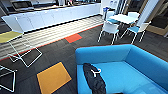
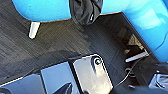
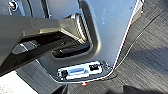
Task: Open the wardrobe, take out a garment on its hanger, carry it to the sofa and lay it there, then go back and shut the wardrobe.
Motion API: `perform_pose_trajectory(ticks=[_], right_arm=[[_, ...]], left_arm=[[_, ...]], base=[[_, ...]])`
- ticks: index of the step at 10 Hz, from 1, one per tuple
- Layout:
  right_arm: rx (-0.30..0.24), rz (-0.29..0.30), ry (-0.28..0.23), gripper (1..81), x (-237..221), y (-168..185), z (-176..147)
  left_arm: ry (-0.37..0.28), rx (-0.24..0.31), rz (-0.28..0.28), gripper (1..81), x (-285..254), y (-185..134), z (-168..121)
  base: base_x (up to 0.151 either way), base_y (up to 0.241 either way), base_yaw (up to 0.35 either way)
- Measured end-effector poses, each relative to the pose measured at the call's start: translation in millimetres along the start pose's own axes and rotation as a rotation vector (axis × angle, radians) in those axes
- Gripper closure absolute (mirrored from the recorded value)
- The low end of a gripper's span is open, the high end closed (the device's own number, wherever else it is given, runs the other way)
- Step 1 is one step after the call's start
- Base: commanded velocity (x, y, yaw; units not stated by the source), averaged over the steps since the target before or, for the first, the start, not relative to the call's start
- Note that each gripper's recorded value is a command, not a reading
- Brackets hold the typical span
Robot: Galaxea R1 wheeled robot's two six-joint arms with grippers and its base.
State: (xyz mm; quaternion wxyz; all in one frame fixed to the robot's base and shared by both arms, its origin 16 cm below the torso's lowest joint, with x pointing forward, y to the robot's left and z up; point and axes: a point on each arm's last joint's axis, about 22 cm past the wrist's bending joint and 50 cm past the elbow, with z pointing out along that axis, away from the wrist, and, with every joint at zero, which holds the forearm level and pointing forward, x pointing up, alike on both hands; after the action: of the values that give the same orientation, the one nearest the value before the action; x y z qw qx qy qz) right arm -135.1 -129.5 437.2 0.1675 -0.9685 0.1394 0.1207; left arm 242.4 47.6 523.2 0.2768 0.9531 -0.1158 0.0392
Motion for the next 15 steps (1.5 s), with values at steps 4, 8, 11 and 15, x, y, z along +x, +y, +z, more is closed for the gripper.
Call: perform_pose_trajectory(ticks=[4,8,11,15], right_arm=[[-0.001,0.002,-0.008,1.0,-7.9,1.3,-0.2],[0.000,0.001,-0.004,1.0,-4.0,0.7,0.1],[0.001,0.000,-0.004,1.0,-4.7,0.3,0.1],[0.016,-0.024,0.056,1.0,21.6,-6.1,0.4]], left_arm=[[-0.019,0.003,-0.008,1.0,-17.8,0.3,1.4],[-0.043,0.016,-0.020,1.0,-37.3,-6.5,3.5],[-0.121,0.118,-0.056,1.0,-101.7,-56.0,7.1],[-0.125,0.131,-0.080,1.0,-159.1,-82.5,-0.9]], base=[[-0.036,0.000,0.000],[0.000,0.000,0.000],[0.000,0.000,0.000],[0.000,0.000,0.000]])
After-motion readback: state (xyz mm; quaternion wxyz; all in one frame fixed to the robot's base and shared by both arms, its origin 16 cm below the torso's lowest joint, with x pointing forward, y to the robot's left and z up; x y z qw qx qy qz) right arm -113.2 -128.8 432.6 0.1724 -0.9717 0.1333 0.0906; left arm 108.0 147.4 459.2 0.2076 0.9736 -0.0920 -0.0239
